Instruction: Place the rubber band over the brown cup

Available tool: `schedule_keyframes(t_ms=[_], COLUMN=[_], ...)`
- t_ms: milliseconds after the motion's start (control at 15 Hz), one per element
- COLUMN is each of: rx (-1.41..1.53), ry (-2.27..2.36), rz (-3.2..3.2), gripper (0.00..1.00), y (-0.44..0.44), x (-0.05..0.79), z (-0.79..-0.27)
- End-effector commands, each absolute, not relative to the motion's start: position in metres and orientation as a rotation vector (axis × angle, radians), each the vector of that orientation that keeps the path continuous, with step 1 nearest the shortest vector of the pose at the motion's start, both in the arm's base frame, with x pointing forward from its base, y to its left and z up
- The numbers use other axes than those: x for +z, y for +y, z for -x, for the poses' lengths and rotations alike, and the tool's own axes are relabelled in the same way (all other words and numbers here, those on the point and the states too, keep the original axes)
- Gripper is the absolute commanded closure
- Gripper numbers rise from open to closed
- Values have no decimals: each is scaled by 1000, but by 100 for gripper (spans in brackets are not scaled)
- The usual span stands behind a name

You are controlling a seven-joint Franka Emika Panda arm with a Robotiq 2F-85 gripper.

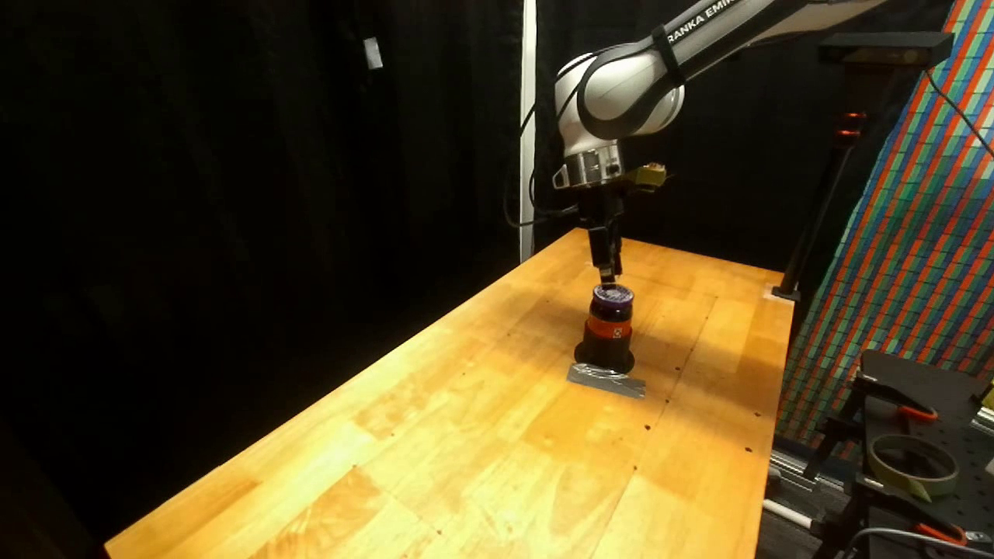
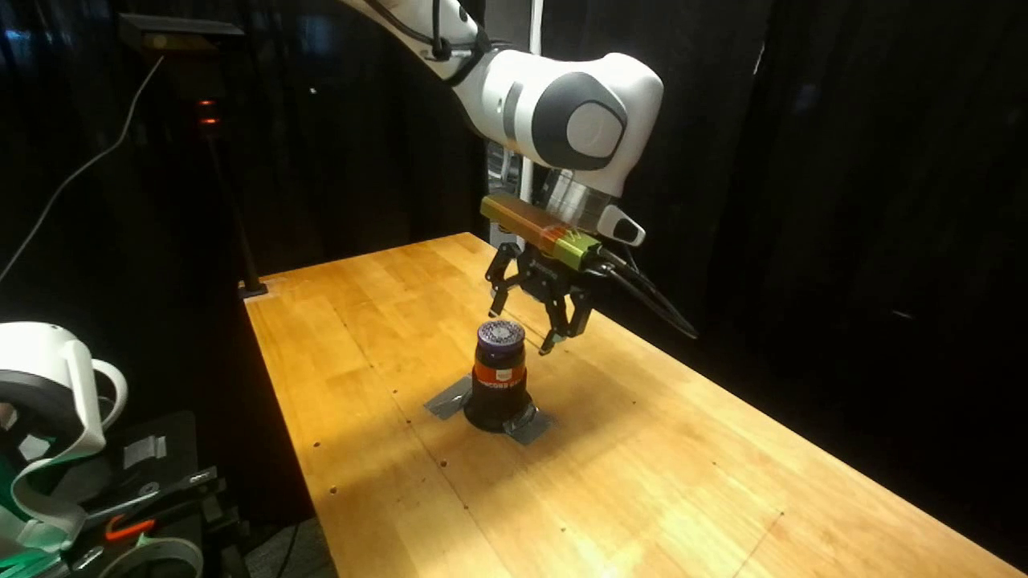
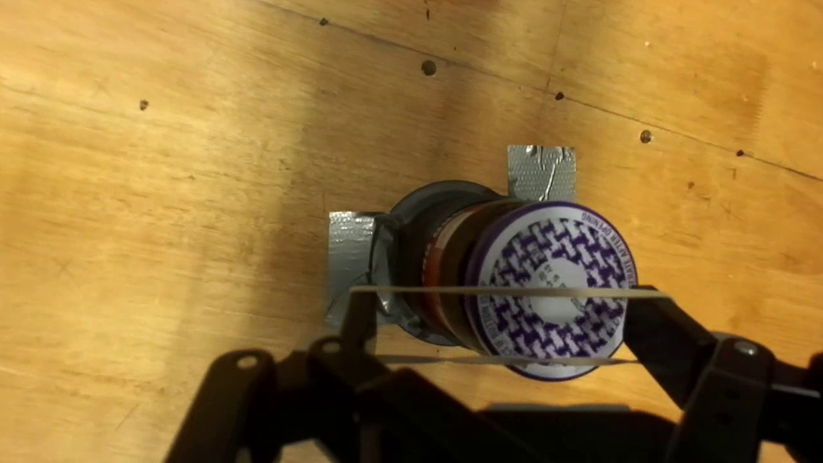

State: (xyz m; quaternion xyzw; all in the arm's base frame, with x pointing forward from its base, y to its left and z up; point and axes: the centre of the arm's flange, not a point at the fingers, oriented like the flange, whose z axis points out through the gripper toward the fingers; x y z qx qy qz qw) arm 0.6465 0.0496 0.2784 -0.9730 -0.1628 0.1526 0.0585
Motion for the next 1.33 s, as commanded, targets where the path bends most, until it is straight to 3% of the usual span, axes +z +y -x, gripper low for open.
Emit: schedule_keyframes(t_ms=[0,467,933,1267], rx=[360,370,670,658], ry=[-499,-526,-493,-478], rz=[2967,2960,2899,2906], gripper=[0,0,0,0], y=[63,78,70,64], x=[268,264,255,256], z=[-662,-659,-628,-614])
